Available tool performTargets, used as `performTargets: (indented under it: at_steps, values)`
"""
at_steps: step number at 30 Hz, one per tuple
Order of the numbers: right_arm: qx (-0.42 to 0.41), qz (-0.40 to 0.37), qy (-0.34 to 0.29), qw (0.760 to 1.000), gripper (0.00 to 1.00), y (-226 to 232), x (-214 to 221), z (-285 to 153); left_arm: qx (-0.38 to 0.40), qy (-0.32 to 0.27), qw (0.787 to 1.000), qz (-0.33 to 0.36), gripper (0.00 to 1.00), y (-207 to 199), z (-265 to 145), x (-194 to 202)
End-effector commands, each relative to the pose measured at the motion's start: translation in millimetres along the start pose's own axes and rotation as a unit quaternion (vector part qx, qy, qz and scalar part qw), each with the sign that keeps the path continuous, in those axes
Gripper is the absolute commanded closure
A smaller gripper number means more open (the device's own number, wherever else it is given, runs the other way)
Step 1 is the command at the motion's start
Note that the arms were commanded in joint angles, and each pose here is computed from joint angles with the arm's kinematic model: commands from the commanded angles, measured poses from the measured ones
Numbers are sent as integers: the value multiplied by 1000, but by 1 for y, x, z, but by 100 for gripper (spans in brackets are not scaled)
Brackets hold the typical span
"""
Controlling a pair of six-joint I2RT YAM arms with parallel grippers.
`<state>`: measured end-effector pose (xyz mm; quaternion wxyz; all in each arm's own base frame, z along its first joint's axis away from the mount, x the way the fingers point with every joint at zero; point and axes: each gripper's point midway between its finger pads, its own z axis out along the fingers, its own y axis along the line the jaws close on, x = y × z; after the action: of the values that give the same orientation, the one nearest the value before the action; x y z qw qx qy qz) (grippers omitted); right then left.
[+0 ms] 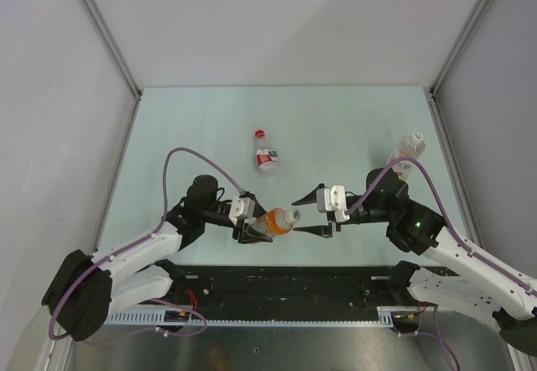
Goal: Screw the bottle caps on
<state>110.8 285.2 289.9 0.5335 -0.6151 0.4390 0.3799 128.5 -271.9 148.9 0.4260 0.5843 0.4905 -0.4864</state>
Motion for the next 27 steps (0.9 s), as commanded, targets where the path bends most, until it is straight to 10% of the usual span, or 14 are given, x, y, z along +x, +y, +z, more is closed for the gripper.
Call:
performTargets:
  at_steps: [1,19,27]
  values:
    - [-4,-1,-17,1000,43,0,-10,3,11,-15,999,30,100,4,1,-18]
    - [55,133,25,989,94,-12,13,13,-93,-28,993,69,100,31,-13,-60]
    - [239,406,54,880,100,-52,59,27,-315,-25,942,115,100,85,-38,-101]
